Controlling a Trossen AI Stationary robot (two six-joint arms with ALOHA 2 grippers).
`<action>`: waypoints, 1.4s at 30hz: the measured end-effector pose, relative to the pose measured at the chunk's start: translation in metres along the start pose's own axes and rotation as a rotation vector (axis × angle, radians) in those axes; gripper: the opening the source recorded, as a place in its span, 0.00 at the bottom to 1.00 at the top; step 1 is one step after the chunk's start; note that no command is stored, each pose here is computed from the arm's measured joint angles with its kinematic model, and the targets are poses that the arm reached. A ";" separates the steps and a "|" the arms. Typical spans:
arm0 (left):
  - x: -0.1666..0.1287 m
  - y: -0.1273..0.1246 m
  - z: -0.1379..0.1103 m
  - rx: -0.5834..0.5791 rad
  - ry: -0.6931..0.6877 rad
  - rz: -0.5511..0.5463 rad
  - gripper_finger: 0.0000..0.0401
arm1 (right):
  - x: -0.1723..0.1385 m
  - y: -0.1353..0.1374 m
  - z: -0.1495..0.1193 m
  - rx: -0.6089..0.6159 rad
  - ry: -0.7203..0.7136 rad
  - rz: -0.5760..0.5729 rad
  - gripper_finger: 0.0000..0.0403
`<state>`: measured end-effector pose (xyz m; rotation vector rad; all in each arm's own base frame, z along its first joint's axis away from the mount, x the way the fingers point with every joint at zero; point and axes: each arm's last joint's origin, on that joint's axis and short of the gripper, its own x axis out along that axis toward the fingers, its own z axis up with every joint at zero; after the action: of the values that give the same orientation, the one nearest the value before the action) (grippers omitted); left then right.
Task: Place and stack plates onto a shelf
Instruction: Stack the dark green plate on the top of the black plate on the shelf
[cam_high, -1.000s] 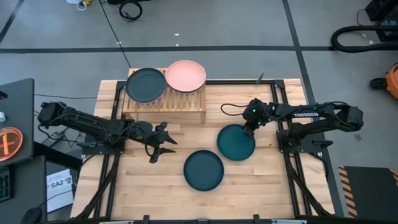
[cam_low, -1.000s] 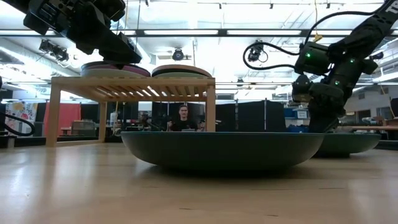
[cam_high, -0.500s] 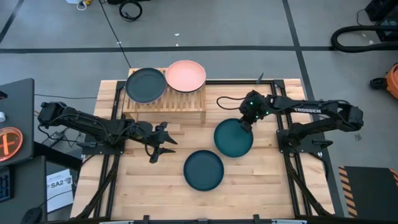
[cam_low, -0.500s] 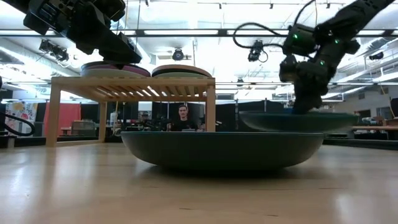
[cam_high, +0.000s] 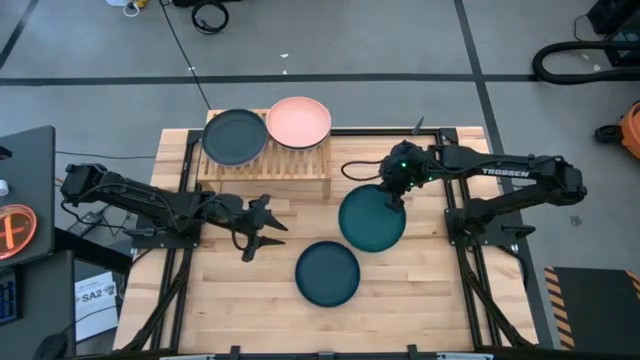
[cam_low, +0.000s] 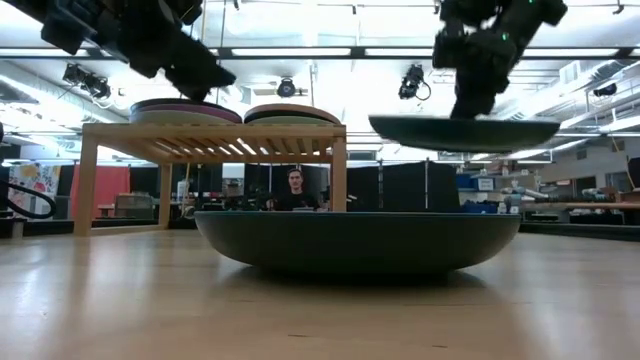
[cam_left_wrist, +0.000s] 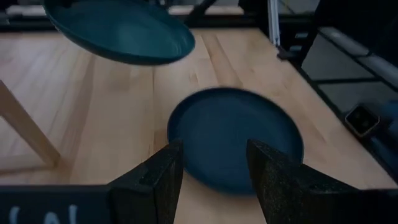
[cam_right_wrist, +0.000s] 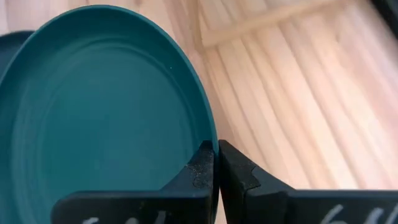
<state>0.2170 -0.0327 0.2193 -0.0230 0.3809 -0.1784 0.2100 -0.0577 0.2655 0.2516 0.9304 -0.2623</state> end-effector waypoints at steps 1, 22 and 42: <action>0.000 0.000 0.001 0.000 -0.013 -0.001 0.46 | -0.003 0.004 0.003 -0.015 -0.011 -0.005 0.03; -0.004 -0.005 0.026 -0.061 -0.293 0.179 0.46 | -0.024 0.072 0.010 -0.107 -0.302 -0.302 0.03; -0.008 -0.006 0.029 -0.108 -0.351 0.476 0.46 | 0.000 0.115 0.051 -0.182 -0.688 -0.679 0.03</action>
<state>0.2193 -0.0373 0.2497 -0.0684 0.0375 0.3150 0.2860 0.0334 0.3058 -0.3262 0.3190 -0.8261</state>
